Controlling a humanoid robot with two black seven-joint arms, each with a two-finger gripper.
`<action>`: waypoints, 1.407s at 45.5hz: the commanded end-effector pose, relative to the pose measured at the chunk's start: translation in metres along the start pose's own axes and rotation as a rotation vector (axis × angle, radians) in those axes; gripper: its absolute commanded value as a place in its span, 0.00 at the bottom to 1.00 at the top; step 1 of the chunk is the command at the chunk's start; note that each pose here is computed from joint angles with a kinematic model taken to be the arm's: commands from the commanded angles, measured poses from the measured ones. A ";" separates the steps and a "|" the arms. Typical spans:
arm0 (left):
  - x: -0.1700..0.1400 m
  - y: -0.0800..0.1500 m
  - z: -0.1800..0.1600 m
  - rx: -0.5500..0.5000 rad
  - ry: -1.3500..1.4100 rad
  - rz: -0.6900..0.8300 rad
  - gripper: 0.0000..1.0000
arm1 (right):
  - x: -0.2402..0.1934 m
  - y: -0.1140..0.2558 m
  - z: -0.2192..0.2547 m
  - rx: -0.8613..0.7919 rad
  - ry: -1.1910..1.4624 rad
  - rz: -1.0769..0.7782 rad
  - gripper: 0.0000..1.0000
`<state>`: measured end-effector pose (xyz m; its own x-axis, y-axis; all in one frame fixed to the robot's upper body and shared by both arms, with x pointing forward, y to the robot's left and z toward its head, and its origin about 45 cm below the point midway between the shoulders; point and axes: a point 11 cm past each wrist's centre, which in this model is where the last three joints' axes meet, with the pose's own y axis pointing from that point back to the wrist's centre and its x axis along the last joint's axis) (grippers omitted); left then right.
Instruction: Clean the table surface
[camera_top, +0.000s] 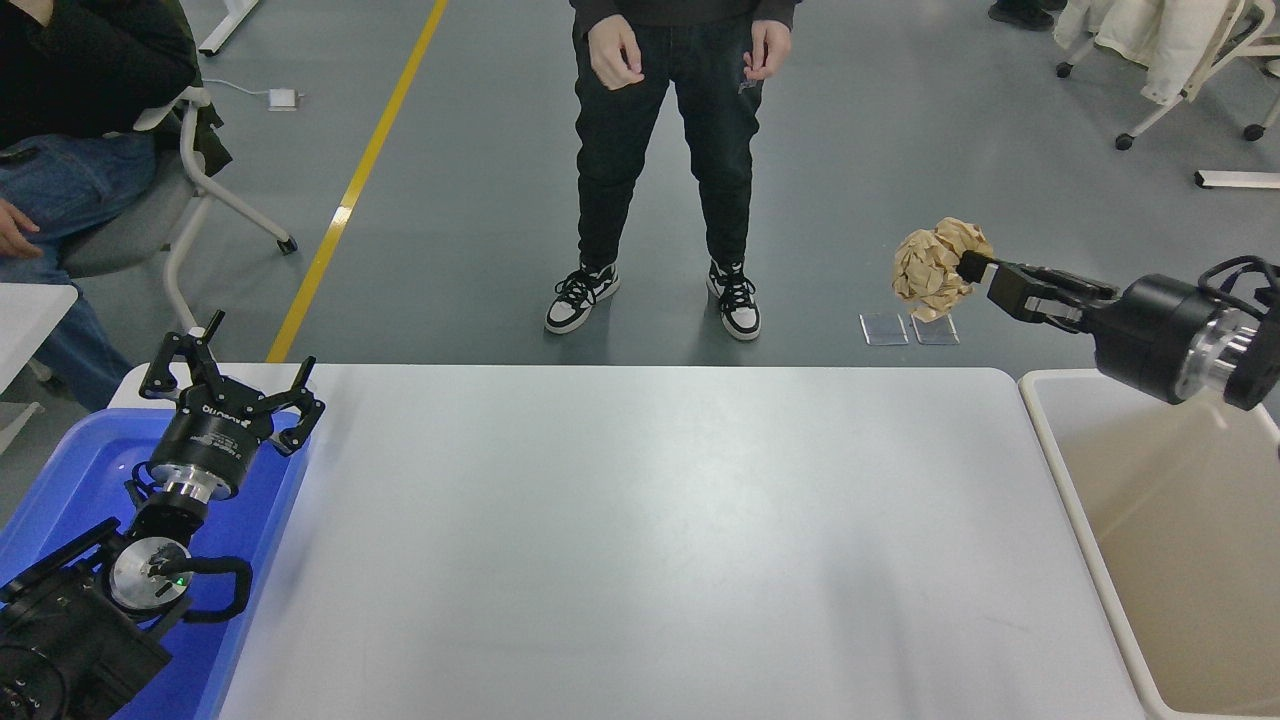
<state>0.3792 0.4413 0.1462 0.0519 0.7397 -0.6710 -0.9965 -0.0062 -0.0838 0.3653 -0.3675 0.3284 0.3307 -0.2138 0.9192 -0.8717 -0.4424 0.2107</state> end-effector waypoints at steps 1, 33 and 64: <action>0.000 0.000 0.000 0.000 0.000 0.000 1.00 | 0.000 0.053 0.075 -0.203 0.004 0.003 0.00; 0.000 0.000 0.000 -0.001 0.000 0.000 1.00 | -0.089 0.160 0.220 -0.716 -0.184 0.066 0.00; 0.000 0.000 0.000 0.000 0.000 0.000 1.00 | -0.175 0.118 0.245 -0.895 -0.228 0.072 0.00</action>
<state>0.3792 0.4413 0.1461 0.0517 0.7397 -0.6709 -0.9965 -0.0062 -0.0836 0.2918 -0.6026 0.1274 0.2706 -0.4048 0.8735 -0.8390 0.3458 0.4202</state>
